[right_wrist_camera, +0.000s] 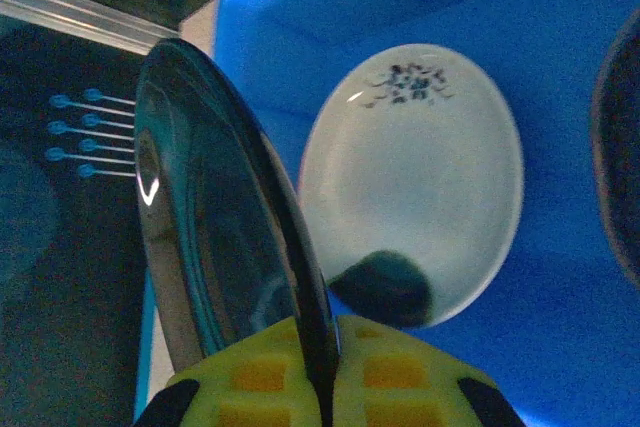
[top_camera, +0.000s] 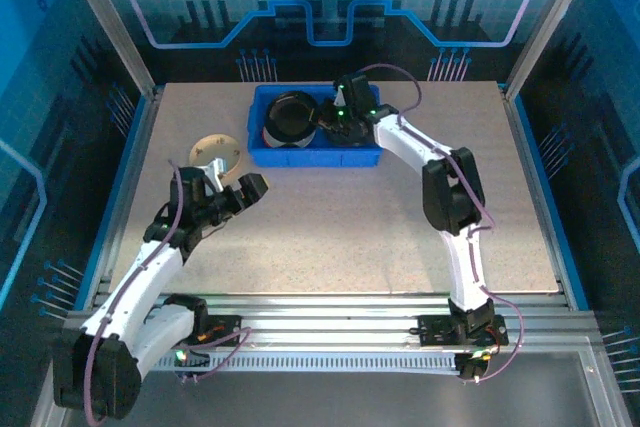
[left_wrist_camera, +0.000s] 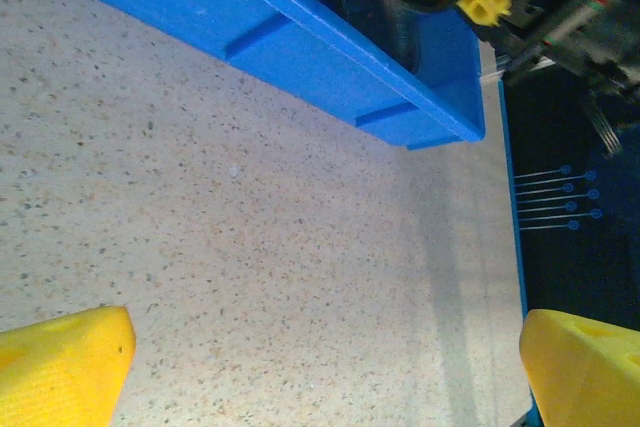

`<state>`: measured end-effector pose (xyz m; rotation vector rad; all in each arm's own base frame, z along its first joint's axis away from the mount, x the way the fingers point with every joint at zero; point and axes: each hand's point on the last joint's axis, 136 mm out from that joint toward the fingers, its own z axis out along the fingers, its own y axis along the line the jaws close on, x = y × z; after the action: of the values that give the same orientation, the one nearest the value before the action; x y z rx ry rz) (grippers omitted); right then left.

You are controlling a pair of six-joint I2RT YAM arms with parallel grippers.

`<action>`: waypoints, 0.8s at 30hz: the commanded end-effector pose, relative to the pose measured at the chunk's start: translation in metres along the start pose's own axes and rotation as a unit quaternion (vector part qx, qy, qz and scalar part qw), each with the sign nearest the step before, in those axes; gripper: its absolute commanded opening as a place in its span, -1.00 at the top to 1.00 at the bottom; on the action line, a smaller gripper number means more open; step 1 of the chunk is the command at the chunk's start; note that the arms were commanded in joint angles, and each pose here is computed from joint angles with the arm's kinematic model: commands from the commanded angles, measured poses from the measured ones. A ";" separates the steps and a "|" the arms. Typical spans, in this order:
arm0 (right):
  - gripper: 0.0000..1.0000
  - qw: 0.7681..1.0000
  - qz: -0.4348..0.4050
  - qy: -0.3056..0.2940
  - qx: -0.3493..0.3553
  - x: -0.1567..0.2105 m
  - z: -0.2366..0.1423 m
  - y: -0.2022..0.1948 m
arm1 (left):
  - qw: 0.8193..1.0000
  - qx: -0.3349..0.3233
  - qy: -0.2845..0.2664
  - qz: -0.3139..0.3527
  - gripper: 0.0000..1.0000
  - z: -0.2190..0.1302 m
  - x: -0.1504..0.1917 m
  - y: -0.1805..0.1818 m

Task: Place the plates into the plastic bin on the countertop

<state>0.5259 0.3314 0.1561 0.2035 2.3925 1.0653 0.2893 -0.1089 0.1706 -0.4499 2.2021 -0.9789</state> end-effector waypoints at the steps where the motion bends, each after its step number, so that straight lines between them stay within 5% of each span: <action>1: 1.00 1.000 -0.001 0.005 0.019 -0.009 0.015 -0.006 | 0.999 -0.030 0.001 0.018 -0.98 -0.008 0.006 0.010; 15: 1.00 0.998 0.001 0.025 0.051 -0.009 0.066 -0.025 | 0.998 -0.055 -0.001 0.022 -0.98 -0.013 0.006 0.018; 24: 0.27 0.997 -0.029 0.017 0.068 -0.010 0.059 -0.020 | 0.998 -0.061 -0.005 0.019 -0.98 -0.013 0.004 0.021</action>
<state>0.5677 0.3491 0.0931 0.2151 2.5143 0.9238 0.2746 -0.0951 0.1535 -0.4812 2.2770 -0.8552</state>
